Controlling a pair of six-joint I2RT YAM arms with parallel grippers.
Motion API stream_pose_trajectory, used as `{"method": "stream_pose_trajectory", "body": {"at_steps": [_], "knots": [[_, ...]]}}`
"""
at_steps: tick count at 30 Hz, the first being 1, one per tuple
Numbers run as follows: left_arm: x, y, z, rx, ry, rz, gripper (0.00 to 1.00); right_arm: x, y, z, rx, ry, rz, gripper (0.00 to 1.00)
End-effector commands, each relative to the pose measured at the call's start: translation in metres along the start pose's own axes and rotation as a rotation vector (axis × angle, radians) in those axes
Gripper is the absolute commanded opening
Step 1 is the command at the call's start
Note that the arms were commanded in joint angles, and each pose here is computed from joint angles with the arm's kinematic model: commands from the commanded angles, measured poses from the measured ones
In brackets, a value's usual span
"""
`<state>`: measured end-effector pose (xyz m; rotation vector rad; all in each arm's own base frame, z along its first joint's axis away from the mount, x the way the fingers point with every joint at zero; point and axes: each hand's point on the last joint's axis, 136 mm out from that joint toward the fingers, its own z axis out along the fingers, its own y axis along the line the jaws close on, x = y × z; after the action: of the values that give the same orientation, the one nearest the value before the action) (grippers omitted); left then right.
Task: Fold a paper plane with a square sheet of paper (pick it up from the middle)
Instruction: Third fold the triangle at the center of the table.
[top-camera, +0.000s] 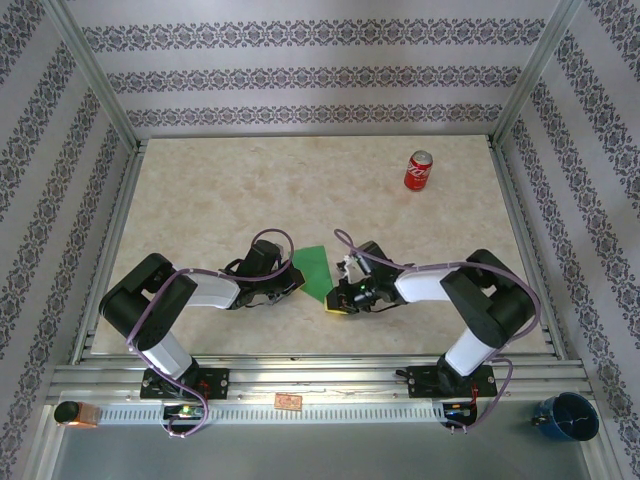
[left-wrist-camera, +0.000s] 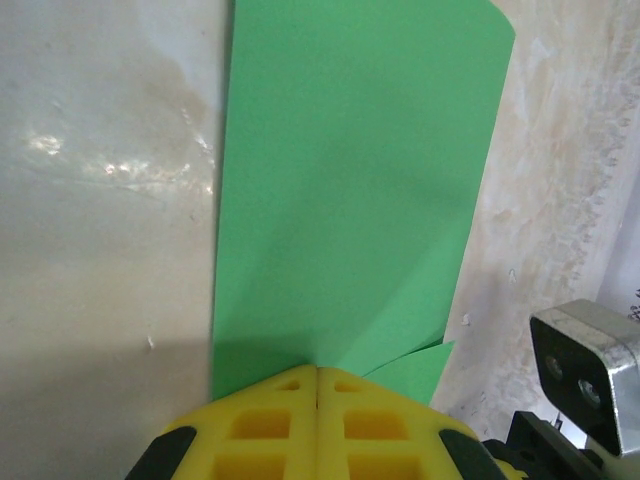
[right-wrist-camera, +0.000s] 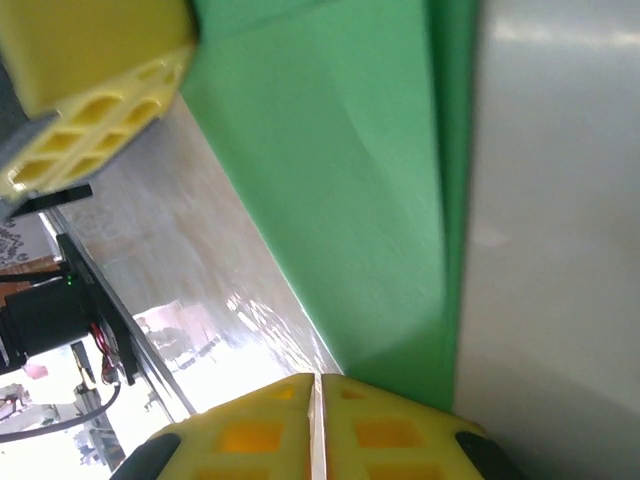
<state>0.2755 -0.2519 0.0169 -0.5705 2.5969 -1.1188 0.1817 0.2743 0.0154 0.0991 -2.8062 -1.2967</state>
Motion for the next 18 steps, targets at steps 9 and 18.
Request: {"method": "stream_pose_trajectory", "body": {"at_steps": [9, 18], "knots": [[0.012, 0.042, -0.003, -0.156, 0.015, -0.029, 0.00, 0.020, -0.016, -0.034, 0.049, -0.049, 0.015, 0.15], [0.009, 0.036, -0.005, -0.126, -0.011, -0.053, 0.00, -0.007, 0.008, -0.049, 0.032, -0.153, -0.046, 0.17]]}}
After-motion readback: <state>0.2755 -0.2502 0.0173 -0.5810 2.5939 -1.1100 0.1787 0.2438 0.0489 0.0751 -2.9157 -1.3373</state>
